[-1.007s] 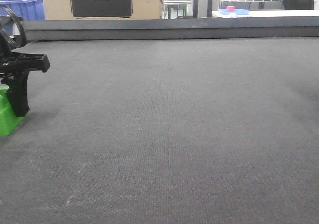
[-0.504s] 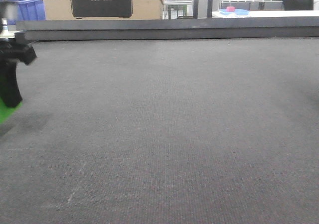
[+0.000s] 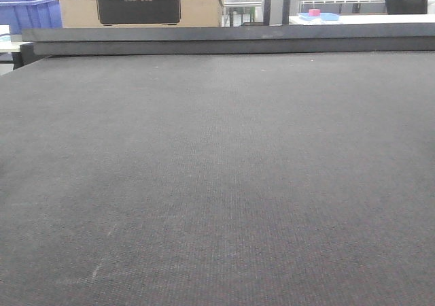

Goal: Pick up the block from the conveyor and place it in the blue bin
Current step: 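Lift both held bricks up off the conveyor belt, then drive the base away from the conveyor holding both bricks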

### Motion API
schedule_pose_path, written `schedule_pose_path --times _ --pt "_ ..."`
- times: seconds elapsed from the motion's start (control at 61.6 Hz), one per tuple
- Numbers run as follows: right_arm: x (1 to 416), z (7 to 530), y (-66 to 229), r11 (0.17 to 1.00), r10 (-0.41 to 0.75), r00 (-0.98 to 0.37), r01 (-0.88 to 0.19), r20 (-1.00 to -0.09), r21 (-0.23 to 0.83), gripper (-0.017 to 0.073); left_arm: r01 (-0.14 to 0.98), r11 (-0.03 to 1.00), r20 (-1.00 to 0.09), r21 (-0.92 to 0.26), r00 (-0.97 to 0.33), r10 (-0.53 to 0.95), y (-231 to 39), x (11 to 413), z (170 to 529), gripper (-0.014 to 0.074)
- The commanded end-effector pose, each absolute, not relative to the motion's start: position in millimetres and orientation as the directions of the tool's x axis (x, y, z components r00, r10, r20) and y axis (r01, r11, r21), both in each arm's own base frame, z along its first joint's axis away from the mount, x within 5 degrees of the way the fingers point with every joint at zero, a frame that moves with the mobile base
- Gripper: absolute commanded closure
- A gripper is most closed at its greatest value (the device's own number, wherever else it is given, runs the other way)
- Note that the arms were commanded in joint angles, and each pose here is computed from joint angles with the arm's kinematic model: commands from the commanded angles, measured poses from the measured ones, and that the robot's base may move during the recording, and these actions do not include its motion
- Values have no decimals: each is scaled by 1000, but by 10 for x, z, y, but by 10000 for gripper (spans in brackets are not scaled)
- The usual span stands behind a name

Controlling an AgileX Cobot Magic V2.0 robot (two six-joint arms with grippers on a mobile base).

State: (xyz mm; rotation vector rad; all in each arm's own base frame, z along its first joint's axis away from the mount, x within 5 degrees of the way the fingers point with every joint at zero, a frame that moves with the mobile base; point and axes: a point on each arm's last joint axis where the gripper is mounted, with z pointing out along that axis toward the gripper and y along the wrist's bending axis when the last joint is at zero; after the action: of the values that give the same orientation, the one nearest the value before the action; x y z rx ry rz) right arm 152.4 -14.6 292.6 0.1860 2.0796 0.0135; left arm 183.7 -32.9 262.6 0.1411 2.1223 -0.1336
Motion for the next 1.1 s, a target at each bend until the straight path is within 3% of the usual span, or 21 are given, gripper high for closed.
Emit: schedule_pose_path --times 0.0,0.26,0.601,0.828,1.088 --pt "1390 2899 -138 991 108 -406 119 -907 64 721 127 991 -905 -49 -425 10 -255 1707 2736 704" --pt "1029 3015 -98 992 88 -239 108 -967 64 721 -12 999 -973 -52 -225 -53 1 1331 3060 704" --pt "617 3262 -56 994 57 48 94 -997 61 721 -25 998 -998 -52 -25 -53 20 873 3289 704" --pt "536 3300 -47 994 52 93 92 -994 60 721 -20 999 -996 -50 76 -48 15 676 3369 704" --pt "522 3355 -50 994 29 122 98 -992 41 721 -19 999 -994 -49 101 -47 14 627 3385 704"
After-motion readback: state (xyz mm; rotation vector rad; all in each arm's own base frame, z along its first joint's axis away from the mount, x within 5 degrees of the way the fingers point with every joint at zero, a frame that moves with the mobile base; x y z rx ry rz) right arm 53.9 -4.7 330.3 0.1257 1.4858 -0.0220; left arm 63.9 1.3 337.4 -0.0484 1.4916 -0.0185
